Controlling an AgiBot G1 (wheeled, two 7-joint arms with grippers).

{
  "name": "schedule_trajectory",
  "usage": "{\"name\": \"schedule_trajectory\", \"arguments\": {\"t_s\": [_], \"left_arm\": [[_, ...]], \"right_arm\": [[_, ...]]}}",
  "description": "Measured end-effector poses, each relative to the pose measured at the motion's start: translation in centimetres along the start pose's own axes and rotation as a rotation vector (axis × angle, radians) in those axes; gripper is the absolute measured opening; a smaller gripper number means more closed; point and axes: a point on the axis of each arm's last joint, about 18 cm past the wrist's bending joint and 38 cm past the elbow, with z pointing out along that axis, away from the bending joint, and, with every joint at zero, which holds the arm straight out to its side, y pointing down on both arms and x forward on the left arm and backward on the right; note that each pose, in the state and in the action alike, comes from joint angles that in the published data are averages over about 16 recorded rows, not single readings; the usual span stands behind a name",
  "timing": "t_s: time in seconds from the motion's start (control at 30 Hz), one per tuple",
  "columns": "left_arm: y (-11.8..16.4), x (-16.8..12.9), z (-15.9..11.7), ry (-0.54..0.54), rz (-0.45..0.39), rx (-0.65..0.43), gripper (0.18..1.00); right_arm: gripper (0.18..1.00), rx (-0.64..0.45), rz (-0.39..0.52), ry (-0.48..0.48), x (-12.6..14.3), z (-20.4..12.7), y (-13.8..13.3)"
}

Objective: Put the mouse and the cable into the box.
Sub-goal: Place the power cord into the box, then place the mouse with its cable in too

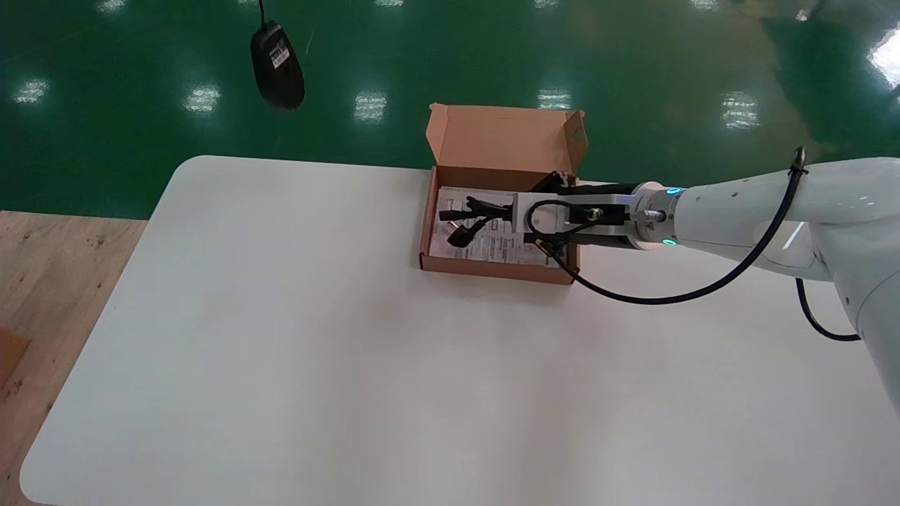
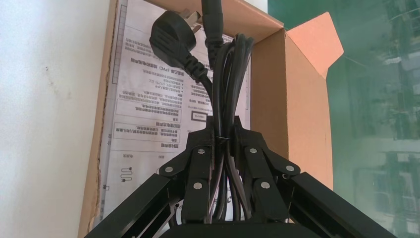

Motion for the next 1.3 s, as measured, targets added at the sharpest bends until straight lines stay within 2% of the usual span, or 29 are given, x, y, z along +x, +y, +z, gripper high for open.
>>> {"name": "schedule_trajectory", "arguments": {"t_s": [0.23,0.43,0.7,0.93,1.1,1.3], "left_arm": [[-0.7,1.4,1.7,0.055,-0.001,0.001,0.226],[-2.0,3.7,5.0,0.141,-0.005,0.04,0.226],[-4.6,8.2,11.3,0.253,-0.018,0.126,0.226],[-6.0,12.5,16.4,0.281,-0.044,0.156,0.226],[-5.8,16.0,18.9,0.278,-0.102,0.132,0.226],[-4.6,20.1,20.4,0.281,-0.208,0.071,0.226]], "right_arm": [[0.278,0.002,0.004,0.001,0.3,-0.3,0.1],[0.334,0.013,0.042,0.029,1.8,-2.6,1.2],[0.47,0.009,0.103,0.081,4.5,-9.0,4.8],[0.627,-0.051,0.139,0.102,5.0,-15.1,8.9],[0.736,-0.117,0.158,0.104,4.5,-18.4,11.5],[0.856,-0.177,0.179,0.103,4.0,-21.5,13.7]]}}
